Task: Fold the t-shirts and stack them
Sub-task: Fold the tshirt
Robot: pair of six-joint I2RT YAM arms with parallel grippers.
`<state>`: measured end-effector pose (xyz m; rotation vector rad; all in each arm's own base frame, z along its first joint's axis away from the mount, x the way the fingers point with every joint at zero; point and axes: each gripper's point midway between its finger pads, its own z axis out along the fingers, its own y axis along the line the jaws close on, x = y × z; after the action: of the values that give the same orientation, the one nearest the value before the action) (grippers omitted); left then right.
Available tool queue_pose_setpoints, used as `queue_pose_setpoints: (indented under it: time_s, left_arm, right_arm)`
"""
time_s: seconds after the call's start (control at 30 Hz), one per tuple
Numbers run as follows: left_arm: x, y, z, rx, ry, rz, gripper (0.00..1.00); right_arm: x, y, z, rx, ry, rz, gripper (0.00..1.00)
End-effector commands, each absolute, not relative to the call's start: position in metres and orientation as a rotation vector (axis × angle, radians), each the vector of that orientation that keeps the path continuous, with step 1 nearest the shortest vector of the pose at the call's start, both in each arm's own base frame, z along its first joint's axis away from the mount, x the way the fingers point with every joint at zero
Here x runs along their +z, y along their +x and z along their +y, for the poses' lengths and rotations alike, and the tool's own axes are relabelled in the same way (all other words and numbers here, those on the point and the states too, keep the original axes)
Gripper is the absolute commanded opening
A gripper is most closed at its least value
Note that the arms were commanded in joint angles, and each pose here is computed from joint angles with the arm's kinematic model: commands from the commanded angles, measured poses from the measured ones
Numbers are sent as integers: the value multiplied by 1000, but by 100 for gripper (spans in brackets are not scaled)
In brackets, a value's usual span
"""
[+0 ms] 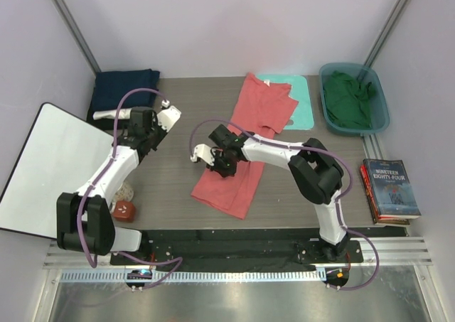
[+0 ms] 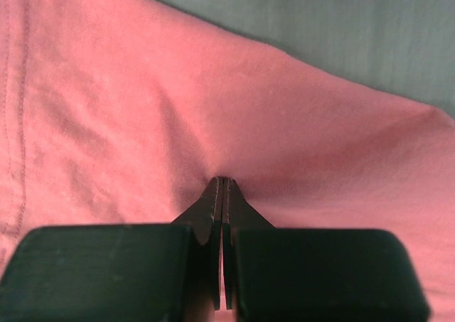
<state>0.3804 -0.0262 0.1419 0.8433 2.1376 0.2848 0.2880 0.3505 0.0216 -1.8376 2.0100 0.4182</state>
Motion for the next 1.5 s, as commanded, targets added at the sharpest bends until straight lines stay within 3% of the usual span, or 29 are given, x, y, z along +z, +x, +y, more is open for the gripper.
queue_pose_setpoints:
  time_s: [0.0, 0.43, 0.47, 0.63, 0.8, 1.0, 1.07, 1.27, 1.47]
  left_arm:
    - [151, 375, -39, 220, 940, 2051, 0]
    - [128, 357, -62, 83, 1186, 1994, 0]
    - [128, 359, -64, 79, 1192, 1990, 0]
    - [128, 365, -67, 68, 1170, 1992, 0]
    - [128, 366, -69, 66, 1174, 1989, 0]
    - [130, 371, -71, 78, 1177, 1986, 0]
    - [130, 375, -69, 96, 1175, 1989, 0]
    - [131, 380, -64, 136, 1175, 1996, 0]
    - [129, 384, -63, 145, 1175, 2007, 0]
  right_arm:
    - [-1, 237, 294, 348, -1993, 2158, 1]
    - [9, 206, 242, 261, -2101, 2121, 2]
    - [16, 216, 249, 234, -2067, 2086, 11]
    - [75, 322, 284, 85, -1582, 2050, 16]
    - [150, 444, 283, -76, -1153, 1981, 4]
    - [139, 555, 252, -298, -995, 1965, 1]
    - [111, 578, 239, -357, -1009, 1988, 1]
    - [102, 634, 231, -455, -970, 1917, 1]
    - [79, 642, 234, -469, -988, 1892, 1]
